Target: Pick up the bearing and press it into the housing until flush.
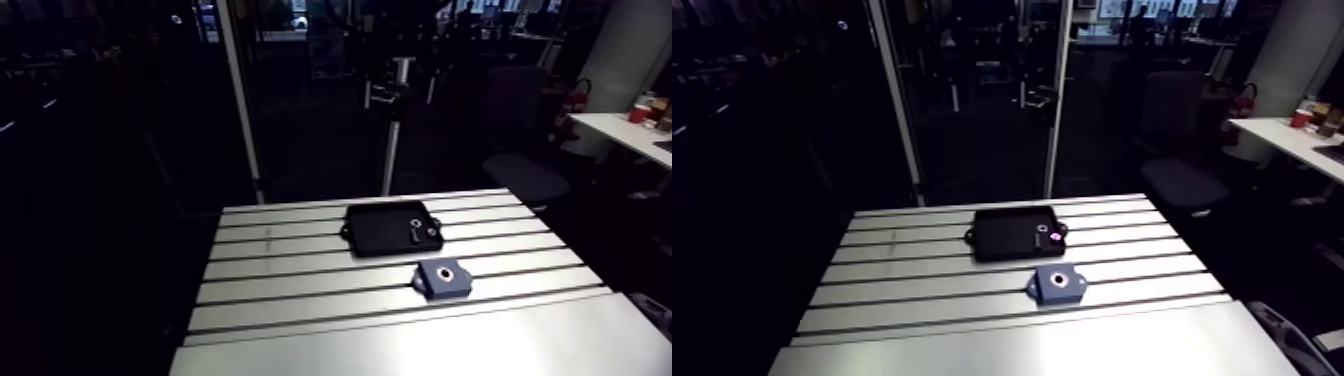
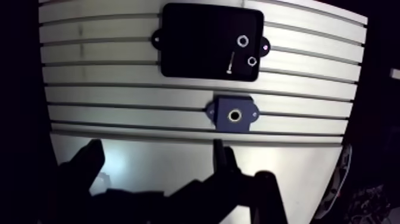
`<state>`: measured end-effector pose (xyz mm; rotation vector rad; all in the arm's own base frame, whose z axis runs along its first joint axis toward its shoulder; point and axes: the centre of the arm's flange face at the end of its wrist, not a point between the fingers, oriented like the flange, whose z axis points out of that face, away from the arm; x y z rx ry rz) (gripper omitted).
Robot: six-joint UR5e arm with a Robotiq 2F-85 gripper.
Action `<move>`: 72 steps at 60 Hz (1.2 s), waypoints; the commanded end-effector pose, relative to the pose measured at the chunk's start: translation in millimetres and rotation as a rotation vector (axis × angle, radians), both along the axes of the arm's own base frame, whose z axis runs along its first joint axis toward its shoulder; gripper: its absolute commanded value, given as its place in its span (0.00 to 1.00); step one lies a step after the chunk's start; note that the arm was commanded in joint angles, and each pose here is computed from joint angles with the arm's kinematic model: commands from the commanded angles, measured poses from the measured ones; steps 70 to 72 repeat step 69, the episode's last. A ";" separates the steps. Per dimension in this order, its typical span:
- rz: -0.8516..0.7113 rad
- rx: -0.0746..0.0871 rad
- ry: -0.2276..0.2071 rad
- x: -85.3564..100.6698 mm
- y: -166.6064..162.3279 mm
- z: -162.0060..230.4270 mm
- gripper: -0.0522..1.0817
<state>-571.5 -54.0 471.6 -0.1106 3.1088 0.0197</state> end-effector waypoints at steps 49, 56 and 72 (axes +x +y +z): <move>-0.001 0.014 0.014 3.8 -29.7 22.2 0.05; -0.001 0.009 0.012 3.4 -31.1 20.4 0.05; 0.002 0.008 0.007 3.6 -32.8 18.2 0.05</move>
